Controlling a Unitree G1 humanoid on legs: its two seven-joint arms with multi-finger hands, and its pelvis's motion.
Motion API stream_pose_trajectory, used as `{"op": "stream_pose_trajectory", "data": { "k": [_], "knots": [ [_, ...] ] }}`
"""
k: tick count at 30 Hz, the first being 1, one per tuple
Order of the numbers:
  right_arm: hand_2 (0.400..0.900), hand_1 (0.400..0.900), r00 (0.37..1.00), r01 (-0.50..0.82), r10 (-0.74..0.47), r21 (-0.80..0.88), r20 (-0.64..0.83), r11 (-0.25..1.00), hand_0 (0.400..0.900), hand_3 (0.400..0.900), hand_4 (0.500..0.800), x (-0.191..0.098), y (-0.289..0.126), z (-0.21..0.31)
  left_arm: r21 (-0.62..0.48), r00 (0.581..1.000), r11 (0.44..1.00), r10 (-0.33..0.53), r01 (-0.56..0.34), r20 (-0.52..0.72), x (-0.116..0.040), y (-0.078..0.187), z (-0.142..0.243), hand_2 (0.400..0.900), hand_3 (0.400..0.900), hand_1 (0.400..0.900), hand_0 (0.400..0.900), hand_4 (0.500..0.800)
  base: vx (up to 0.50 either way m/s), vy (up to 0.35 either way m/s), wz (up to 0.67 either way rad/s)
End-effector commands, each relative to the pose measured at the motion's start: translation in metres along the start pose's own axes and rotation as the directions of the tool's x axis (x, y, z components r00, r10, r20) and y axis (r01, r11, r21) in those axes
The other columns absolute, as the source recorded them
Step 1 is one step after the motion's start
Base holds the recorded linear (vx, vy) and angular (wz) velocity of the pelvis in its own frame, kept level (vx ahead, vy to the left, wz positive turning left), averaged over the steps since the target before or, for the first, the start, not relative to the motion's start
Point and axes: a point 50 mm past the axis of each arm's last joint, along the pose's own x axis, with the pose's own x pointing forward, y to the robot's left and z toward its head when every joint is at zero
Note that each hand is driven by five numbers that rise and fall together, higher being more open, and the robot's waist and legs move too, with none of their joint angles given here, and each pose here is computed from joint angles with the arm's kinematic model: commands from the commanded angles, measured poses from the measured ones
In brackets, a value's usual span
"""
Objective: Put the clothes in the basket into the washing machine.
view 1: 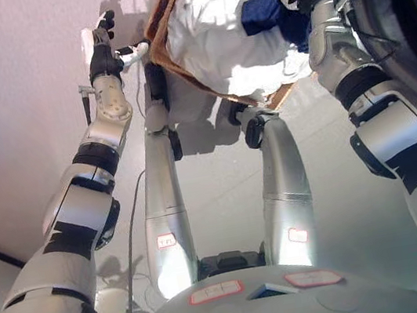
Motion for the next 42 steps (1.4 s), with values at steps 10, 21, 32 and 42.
{"op": "stream_pose_trajectory", "data": {
  "k": [10, 21, 32, 42],
  "knots": [
    [0.4, 0.4, 0.969, -0.067, 0.129, 0.279, -0.212, 0.958, 0.4, 0.4, 0.5, -0.049, 0.049, -0.046, 0.008, 0.979, 0.999, 0.044, -0.044, -0.199, -0.024, 0.013, -0.07, 0.9, 0.9, 0.9, 0.9, 0.8, 0.006, 0.036, -0.14],
    [0.4, 0.4, 0.787, 0.486, 0.287, 0.835, -0.547, 0.257, 0.4, 0.4, 0.5, -0.1, 0.073, -0.072, -0.061, 0.914, 0.997, -0.077, 0.057, -0.399, -0.107, -0.03, -0.149, 0.9, 0.9, 0.9, 0.9, 0.8, 0.044, 0.013, -0.08],
    [0.4, 0.4, 0.702, 0.711, 0.225, 0.684, -0.675, -0.164, 0.4, 0.4, 0.5, -0.086, 0.044, -0.085, 0.085, 0.839, 0.994, -0.012, 0.069, -0.545, -0.148, -0.016, -0.194, 0.9, 0.9, 0.9, 0.9, 0.8, 0.057, 0.032, -0.17],
    [0.4, 0.4, 0.597, 0.781, 0.1, 0.547, -0.796, -0.301, 0.4, 0.4, 0.5, -0.061, -0.005, -0.11, -0.057, 0.85, 0.996, -0.091, 0.072, -0.519, -0.159, -0.035, -0.188, 0.9, 0.9, 0.9, 0.9, 0.8, 0.065, 0.015, -0.07]
  ]
}}
